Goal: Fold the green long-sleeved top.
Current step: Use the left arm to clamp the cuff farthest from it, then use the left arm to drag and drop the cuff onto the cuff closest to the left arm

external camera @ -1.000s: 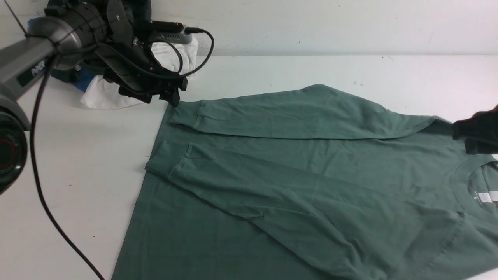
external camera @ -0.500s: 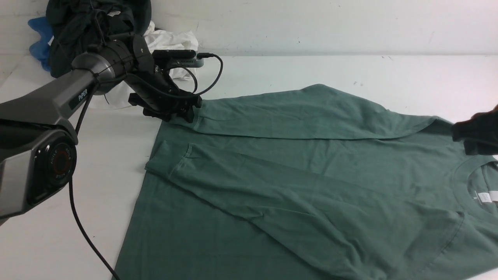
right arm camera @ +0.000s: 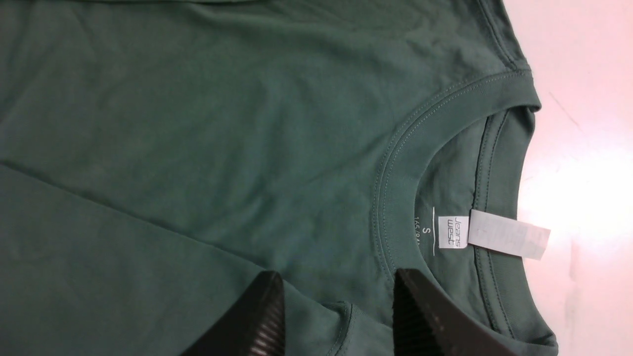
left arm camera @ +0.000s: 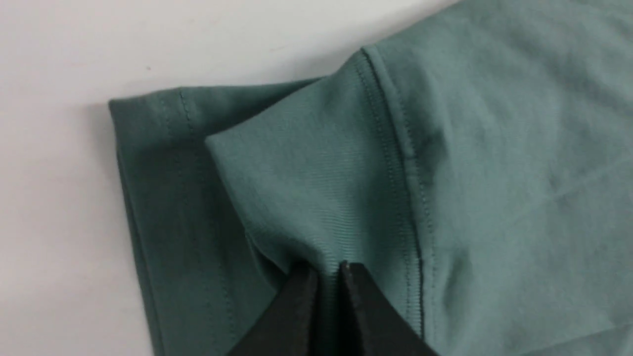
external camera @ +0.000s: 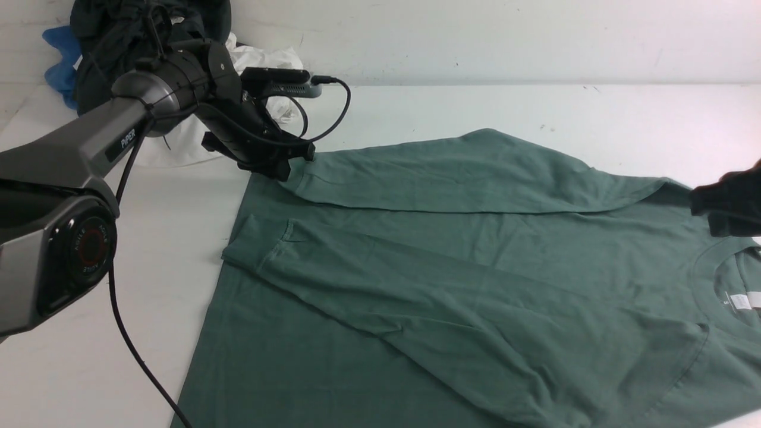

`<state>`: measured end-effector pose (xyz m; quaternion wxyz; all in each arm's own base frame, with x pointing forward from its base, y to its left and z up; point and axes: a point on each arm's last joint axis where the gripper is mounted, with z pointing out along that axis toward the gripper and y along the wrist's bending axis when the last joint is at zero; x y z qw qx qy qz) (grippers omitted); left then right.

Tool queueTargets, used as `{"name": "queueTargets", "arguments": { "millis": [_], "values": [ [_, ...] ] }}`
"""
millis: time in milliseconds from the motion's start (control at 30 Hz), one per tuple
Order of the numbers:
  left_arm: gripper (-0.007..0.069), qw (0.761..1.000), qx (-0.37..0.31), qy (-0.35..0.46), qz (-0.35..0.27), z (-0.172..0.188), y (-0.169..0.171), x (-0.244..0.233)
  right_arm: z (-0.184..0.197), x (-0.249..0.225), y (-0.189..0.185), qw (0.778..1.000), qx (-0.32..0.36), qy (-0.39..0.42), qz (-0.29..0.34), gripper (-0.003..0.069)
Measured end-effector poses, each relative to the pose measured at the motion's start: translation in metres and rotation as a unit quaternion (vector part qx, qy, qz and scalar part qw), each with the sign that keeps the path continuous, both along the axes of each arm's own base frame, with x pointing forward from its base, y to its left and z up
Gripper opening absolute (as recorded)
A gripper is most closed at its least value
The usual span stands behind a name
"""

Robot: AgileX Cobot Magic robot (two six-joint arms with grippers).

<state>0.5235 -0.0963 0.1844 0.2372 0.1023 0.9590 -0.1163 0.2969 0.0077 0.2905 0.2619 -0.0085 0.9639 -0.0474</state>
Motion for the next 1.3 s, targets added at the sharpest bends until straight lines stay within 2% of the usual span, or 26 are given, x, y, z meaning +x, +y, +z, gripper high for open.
{"name": "queueTargets", "arguments": {
  "millis": [233,367,533,633,833,1133,1233,1300],
  "values": [
    [0.0024,0.999,0.004,0.023,-0.028,0.051,-0.004,-0.024,0.003,0.001,-0.001,1.0,-0.007,-0.002,0.001,0.0295],
    [0.0024,0.998,0.018,0.027,-0.048,0.096,-0.004,-0.047,0.009,0.003,-0.001,1.0,-0.01,-0.01,0.001,0.0295],
    [0.0024,0.997,0.053,0.03,-0.037,0.117,0.006,-0.072,0.009,0.003,-0.001,1.0,-0.01,-0.011,0.002,0.0295],
    [0.0024,0.996,0.058,0.06,-0.035,0.113,0.01,-0.093,0.009,0.003,-0.001,1.0,-0.011,-0.012,0.002,0.0295],
    [0.0024,0.99,0.065,0.122,-0.036,0.084,0.016,-0.145,0.009,0.003,-0.001,1.0,-0.011,-0.012,0.002,0.0295],
    [0.0025,0.985,0.069,0.158,-0.02,0.033,0.022,-0.174,0.009,0.003,-0.001,1.0,-0.01,-0.011,0.002,0.0295],
    [0.0049,0.984,0.07,0.162,-0.017,0.023,0.023,-0.178,0.009,0.003,-0.001,1.0,-0.01,-0.011,0.002,0.0295],
    [0.0093,0.983,0.071,0.166,-0.016,0.019,0.023,-0.18,0.009,0.003,-0.001,1.0,-0.01,-0.011,0.002,0.0295]
  ]
}}
